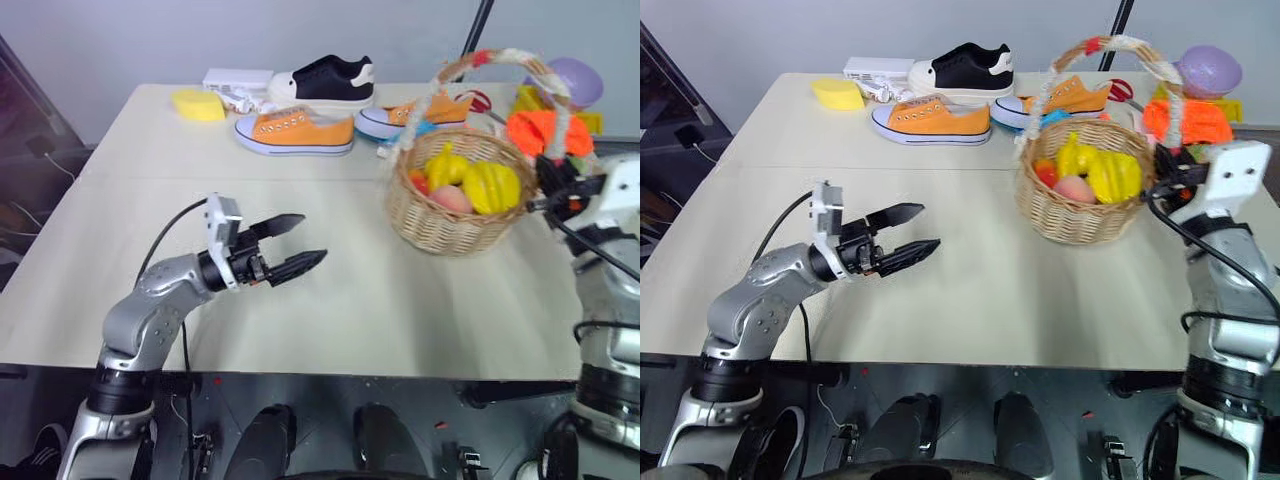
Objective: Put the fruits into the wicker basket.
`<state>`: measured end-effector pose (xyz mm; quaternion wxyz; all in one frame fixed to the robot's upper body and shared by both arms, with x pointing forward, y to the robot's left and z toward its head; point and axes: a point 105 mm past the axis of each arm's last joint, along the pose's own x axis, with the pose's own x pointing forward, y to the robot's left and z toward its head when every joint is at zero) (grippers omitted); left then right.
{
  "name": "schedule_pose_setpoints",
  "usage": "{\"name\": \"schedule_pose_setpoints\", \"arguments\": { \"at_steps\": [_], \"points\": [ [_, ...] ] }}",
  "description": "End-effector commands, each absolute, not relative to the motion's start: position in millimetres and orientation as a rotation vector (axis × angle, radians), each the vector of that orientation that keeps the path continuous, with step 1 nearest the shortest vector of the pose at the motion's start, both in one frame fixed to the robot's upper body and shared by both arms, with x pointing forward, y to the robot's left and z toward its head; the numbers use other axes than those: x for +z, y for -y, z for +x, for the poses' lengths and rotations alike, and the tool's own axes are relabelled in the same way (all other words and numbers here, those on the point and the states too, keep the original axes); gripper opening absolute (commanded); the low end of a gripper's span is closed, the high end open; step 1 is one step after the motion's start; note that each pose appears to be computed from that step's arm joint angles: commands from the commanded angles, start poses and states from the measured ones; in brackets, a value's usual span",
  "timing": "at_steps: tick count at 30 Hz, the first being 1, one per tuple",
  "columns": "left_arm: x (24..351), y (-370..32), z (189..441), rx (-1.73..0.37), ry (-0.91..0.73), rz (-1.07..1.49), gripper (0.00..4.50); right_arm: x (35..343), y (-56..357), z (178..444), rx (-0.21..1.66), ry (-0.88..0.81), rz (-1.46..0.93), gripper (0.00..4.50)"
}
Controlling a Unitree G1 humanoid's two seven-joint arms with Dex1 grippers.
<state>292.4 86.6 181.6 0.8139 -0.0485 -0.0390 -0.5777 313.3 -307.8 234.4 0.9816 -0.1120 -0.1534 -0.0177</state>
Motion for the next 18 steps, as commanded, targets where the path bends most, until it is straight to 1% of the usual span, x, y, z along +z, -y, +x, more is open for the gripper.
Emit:
{"name": "schedule_pose_setpoints", "arguments": {
  "at_steps": [1, 8, 12, 15, 16, 17, 18],
  "points": [
    [177, -80, 294, -1.303, 0.07, -0.022, 4.5, 260, 325, 286, -0.144, 0.412, -0.288, 0.0],
    [178, -73, 302, -1.341, 0.096, 0.037, 4.5, 248, 352, 265, -0.321, 0.395, -0.288, 0.0],
    [178, -74, 302, -1.336, 0.091, 0.021, 4.5, 234, 363, 266, -0.364, 0.358, -0.241, 0.0],
    [178, -75, 302, -1.32, 0.093, 0.014, 4.5, 227, 360, 273, -0.333, 0.346, -0.204, 0.0],
    [177, -75, 301, -1.315, 0.093, 0.013, 4.5, 226, 358, 274, -0.32, 0.348, -0.199, 1.02],
    [178, -76, 301, -1.307, 0.097, 0.015, 4.5, 224, 359, 275, -0.328, 0.34, -0.206, 1.33],
    [178, -77, 300, -1.303, 0.1, 0.01, 4.5, 223, 360, 276, -0.332, 0.338, -0.208, 1.81]
  ]
}}
